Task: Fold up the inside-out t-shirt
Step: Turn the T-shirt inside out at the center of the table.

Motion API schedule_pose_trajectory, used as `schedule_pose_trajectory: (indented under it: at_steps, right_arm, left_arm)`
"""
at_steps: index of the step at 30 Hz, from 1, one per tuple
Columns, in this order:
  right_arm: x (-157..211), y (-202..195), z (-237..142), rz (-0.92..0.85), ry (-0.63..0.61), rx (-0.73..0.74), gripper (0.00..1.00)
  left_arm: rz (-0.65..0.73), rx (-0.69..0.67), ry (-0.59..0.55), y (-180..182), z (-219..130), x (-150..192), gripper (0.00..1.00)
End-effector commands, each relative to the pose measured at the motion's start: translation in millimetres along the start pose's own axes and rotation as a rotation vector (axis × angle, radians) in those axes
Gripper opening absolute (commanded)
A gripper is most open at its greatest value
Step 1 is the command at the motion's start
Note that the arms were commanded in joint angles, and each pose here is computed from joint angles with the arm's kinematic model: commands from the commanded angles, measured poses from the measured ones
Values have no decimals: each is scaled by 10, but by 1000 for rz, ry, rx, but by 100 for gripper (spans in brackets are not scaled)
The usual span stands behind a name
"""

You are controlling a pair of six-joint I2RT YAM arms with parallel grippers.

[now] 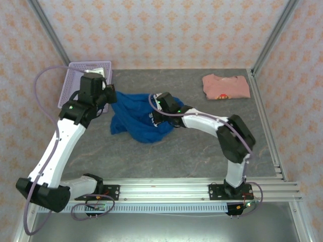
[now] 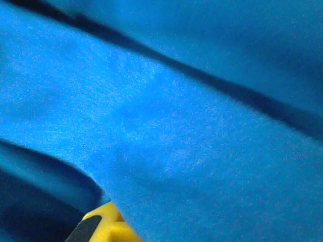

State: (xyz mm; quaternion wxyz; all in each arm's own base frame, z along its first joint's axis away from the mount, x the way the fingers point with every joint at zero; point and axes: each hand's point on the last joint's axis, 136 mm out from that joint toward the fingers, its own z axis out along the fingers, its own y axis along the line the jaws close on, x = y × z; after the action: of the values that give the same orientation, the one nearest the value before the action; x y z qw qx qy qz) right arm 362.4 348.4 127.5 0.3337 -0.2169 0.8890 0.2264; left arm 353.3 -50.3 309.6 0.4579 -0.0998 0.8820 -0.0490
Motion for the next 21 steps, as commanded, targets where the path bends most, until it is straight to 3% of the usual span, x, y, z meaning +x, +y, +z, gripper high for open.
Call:
schedule_pose_trajectory:
  at_steps: [1,11,13,16,21]
  right_arm:
    - [-375,175,-339,11,-158,-118,0]
    - [-775,504,-415,61,-251,-337,0]
    - [-833,611,-510,16,-261,-386,0]
    - [-842,593,-794,-102,-294,-353,0]
    - [-1091,411,-1393,-106,-437,-369,0]
  left_arm:
    - [-27,-46,-37,78,122,-16,0]
    - [-71,253,47,-508,430,323,0]
    - [-70,193,66,-440,553,359,0]
    - [-72,-36,125,-12,862,499,0]
    - [-91,-207,276,440,1336,1014,0]
